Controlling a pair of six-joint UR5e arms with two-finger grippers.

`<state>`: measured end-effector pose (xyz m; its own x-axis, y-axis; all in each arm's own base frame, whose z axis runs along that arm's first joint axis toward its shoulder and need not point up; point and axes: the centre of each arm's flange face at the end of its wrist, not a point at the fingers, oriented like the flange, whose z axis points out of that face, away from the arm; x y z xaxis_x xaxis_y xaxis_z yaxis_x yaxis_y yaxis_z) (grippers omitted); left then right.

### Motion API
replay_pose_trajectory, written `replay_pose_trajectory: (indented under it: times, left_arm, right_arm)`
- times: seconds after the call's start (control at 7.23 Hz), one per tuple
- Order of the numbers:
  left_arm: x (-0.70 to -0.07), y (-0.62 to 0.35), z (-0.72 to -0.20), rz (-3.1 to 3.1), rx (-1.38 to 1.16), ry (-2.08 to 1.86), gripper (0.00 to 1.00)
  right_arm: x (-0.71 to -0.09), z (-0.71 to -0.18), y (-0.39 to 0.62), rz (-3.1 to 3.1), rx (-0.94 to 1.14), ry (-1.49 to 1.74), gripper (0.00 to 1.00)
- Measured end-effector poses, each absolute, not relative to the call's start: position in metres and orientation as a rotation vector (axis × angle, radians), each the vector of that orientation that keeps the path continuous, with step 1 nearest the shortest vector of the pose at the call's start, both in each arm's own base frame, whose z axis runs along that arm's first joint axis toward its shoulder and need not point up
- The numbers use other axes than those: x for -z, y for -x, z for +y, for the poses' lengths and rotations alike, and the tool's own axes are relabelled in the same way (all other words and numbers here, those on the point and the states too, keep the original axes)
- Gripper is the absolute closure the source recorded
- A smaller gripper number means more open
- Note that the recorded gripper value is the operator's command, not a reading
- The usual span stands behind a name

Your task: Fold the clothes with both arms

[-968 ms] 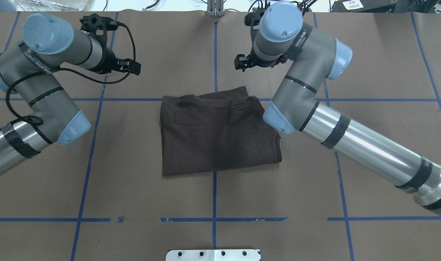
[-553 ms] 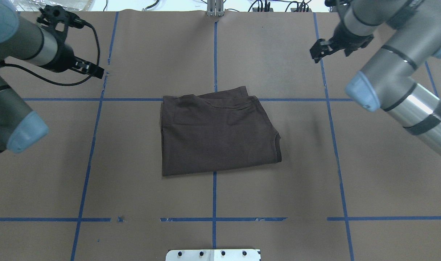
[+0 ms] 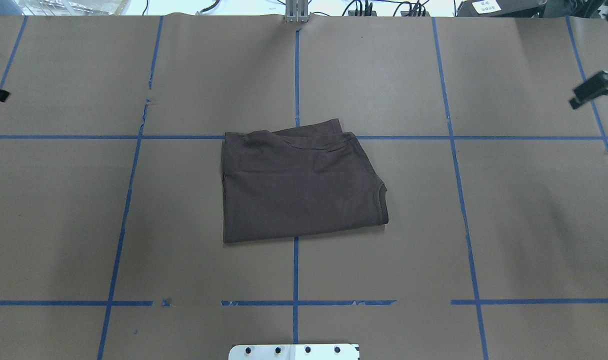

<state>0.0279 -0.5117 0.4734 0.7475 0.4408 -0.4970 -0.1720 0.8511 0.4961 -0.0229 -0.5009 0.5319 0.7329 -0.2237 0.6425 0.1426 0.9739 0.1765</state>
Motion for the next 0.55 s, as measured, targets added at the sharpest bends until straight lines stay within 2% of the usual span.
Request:
replay_pose_trajectory:
  times: [0.28, 0.55]
  left_arm:
    - [-0.565, 0.037, -0.471, 0.647, -0.213, -0.303, 0.0]
    - [-0.641, 0.065, -0.418, 0.725, -0.09, -0.145, 0.0]
  right_arm:
    - [-0.602, -0.441, -0.027, -0.69, 0.163, -0.056, 0.0]
    - [-0.624, -0.416, -0.038, -0.686, 0.144, -0.022, 0.0]
